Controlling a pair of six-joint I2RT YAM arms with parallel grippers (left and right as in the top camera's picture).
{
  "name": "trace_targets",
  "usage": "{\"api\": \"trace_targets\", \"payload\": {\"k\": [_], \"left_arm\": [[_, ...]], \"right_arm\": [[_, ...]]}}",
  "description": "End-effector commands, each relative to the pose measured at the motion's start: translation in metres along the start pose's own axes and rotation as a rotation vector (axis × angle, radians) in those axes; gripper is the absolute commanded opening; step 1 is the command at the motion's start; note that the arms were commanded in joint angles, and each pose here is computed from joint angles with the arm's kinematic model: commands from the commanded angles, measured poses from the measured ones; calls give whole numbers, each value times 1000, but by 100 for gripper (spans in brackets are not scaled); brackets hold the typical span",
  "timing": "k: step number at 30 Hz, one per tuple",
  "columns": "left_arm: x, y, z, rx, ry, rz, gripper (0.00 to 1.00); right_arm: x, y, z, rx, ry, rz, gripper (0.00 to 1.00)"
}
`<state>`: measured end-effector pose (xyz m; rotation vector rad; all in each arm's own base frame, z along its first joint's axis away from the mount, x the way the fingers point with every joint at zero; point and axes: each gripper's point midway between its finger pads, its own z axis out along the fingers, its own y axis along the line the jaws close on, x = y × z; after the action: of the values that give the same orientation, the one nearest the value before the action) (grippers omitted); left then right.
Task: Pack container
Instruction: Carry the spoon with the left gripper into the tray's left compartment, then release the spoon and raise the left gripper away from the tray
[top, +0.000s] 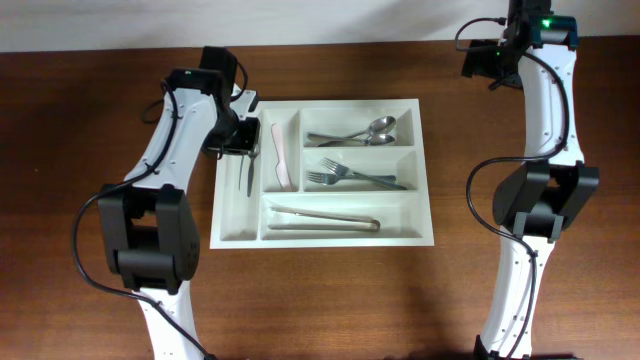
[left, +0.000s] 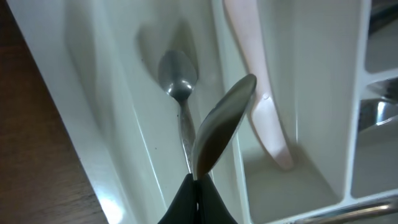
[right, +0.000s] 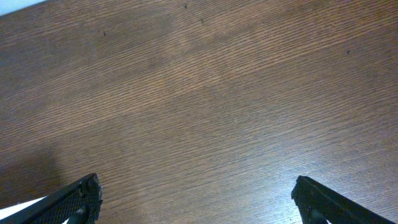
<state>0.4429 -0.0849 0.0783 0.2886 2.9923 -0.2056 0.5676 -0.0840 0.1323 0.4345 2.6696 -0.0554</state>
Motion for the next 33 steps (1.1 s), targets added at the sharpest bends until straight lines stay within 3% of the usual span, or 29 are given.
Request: {"api": "trace_targets", "payload": {"k": [1, 2, 6, 18, 24, 26, 33], "left_arm": [[2, 4, 5, -8, 4, -35, 5], [2, 4, 6, -8, 0, -34, 13], [-1, 4, 6, -9, -12, -32, 29], [-18, 8, -2, -25, -76, -28, 30], [-53, 40, -70, -62, -250, -80, 35], [-60, 60, -99, -79, -315, -117, 42], [-41, 124, -165, -128, -418, -251, 87]], "right_arm": [[0, -2, 2, 10, 1, 1, 99], [0, -2, 2, 10, 1, 1, 99], [0, -2, 2, 10, 1, 1, 99], [0, -2, 2, 10, 1, 1, 99], [0, -2, 2, 10, 1, 1, 99], [0, -2, 2, 10, 1, 1, 99], [0, -2, 2, 10, 1, 1, 99]]}}
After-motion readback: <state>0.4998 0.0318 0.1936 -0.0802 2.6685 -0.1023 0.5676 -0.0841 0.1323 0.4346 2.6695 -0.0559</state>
